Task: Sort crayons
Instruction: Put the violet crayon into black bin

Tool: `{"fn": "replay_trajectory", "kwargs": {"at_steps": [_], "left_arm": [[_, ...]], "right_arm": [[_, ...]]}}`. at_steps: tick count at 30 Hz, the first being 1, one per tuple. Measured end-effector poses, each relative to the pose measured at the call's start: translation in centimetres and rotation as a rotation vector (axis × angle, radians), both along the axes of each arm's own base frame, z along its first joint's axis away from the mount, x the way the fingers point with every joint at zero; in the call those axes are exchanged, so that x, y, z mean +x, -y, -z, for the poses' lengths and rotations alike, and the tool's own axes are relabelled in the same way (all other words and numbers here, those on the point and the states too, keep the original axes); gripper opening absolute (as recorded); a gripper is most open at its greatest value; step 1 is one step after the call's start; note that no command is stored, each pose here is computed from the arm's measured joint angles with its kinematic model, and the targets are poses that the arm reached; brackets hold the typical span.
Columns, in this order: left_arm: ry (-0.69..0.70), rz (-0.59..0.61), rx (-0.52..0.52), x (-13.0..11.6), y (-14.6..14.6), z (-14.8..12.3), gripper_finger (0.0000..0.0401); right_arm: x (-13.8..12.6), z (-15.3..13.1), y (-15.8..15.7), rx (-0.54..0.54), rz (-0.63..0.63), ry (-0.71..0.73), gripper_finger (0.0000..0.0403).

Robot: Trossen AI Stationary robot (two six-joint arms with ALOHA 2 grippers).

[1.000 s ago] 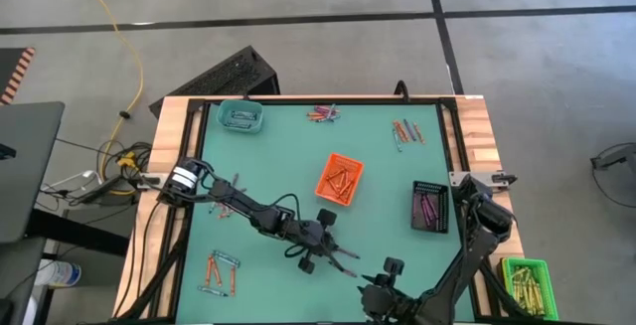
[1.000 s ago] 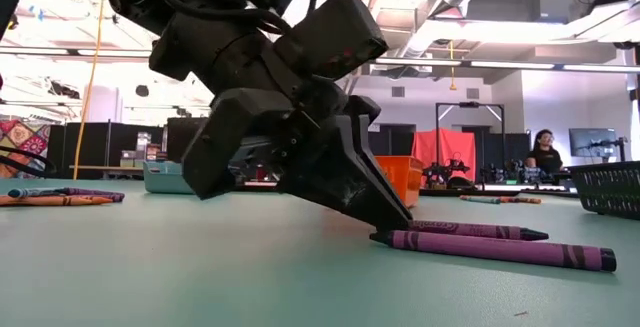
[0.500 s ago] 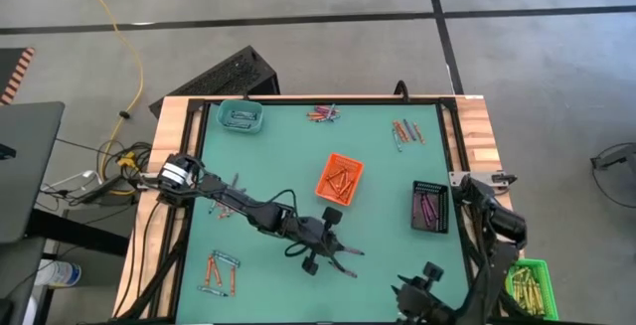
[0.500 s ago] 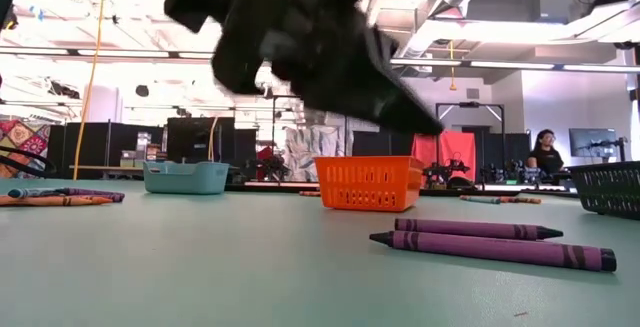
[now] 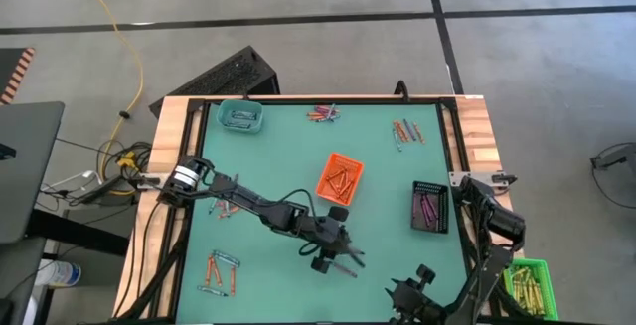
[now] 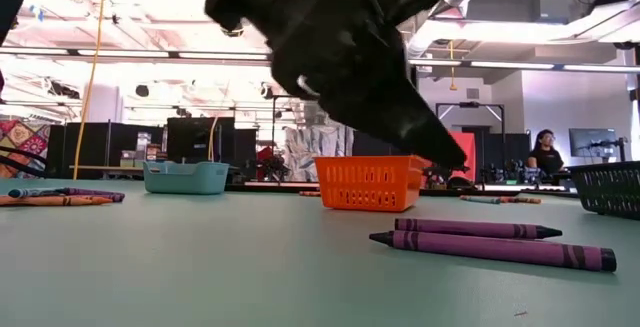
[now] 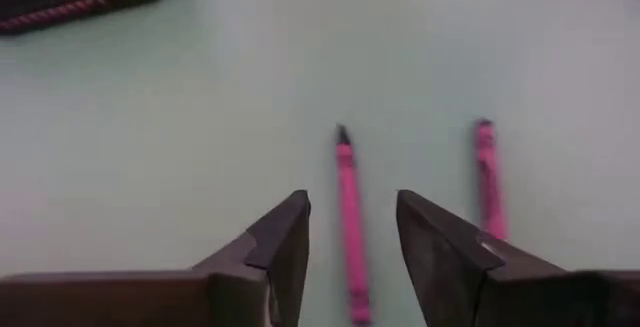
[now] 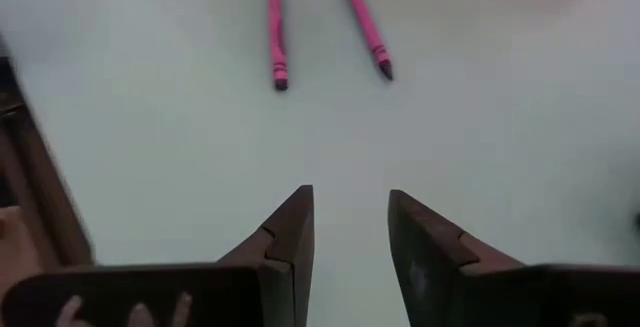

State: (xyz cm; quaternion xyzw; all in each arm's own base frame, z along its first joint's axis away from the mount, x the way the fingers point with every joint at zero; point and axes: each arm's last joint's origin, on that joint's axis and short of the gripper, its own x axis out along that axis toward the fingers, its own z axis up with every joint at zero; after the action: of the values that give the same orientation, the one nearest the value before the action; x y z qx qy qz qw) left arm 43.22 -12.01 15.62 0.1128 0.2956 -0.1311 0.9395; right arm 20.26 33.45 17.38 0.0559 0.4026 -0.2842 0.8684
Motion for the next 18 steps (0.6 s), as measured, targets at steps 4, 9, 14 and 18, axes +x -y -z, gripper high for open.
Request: {"fn": "replay_trajectory", "kwargs": {"at_steps": [4, 9, 14, 18], "left_arm": [[-0.071, -0.004, 0.011, 1.1, -0.6, -0.3, 0.0137], [-0.241, 0.025, 0.040, 2.3, -0.5, 2.0, 0.0118], [-0.328, 0.059, 0.057, 3.9, 0.1, 3.1, 0.0116], [-0.383, 0.049, 0.094, 4.4, 0.1, 3.5, 0.0089]], "right_arm": [[0.7, 0.0, 0.3, -0.012, -0.019, -0.016, 0.0125], [1.0, 0.0, 0.5, -0.020, -0.019, -0.023, 0.0125], [1.1, 0.0, 0.4, -0.018, -0.027, -0.023, 0.0125], [1.0, 0.0, 0.3, -0.006, -0.030, -0.017, 0.0125]]}}
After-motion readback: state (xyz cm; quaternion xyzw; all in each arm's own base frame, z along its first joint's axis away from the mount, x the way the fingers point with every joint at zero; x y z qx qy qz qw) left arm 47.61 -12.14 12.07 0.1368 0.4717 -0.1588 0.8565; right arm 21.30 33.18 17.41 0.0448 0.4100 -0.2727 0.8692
